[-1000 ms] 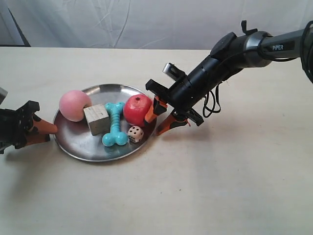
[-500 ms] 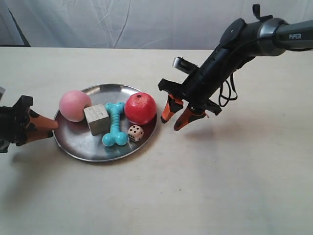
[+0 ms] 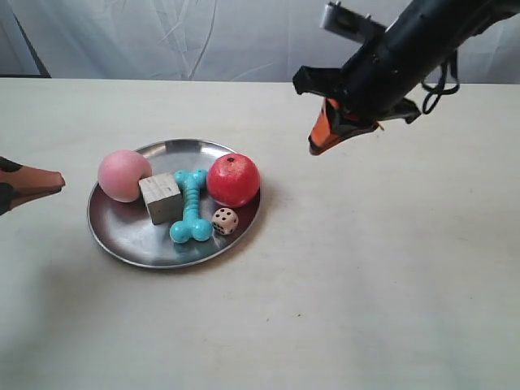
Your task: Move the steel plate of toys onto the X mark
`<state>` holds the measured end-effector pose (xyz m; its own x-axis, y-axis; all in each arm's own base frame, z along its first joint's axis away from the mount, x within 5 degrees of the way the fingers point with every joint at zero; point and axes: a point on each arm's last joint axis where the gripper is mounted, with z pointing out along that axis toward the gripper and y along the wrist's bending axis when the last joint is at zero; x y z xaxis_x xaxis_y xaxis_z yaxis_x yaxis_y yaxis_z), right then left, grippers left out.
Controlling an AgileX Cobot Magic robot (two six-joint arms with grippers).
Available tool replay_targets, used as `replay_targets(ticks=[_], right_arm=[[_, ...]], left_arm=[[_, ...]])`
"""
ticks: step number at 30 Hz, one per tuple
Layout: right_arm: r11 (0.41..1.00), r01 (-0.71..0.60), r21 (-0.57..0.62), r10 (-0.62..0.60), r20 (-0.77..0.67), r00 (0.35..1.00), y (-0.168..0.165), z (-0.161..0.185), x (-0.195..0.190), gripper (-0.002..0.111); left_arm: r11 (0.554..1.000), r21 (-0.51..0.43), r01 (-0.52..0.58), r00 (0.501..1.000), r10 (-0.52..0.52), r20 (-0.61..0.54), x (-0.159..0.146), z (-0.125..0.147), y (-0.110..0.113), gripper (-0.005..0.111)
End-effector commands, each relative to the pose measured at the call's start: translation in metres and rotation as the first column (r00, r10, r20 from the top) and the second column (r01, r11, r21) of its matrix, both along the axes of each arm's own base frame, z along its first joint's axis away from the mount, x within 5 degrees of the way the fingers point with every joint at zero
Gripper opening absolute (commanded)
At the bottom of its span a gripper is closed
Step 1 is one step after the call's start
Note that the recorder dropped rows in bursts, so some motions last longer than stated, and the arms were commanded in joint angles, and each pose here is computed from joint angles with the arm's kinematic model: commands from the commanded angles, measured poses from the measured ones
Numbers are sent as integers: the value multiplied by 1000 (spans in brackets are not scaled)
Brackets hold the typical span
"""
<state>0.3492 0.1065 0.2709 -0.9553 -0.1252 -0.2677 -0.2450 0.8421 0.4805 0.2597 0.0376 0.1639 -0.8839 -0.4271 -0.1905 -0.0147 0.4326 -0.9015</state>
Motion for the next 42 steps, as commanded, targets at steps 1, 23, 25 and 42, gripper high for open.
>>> replay_targets(ticks=[1, 23, 25, 42], right_arm=[[999, 47, -21, -42, 202, 978, -11, 36, -44, 0], [993, -5, 120, -85, 731, 677, -44, 83, -261, -1], [991, -21, 128, -80, 727, 682, -47, 82, -271, -1], [991, -60, 118, -44, 724, 689, -54, 81, -295, -1]], left_arm=[[999, 44, -4, 993, -2, 118, -11, 32, -5, 0], [975, 182, 127, 793, -210, 572, -117, 121, -92, 0], [972, 180, 149, 770, -228, 596, -126, 124, -98, 0], [935, 265, 236, 754, -348, 557, -138, 118, -106, 0]])
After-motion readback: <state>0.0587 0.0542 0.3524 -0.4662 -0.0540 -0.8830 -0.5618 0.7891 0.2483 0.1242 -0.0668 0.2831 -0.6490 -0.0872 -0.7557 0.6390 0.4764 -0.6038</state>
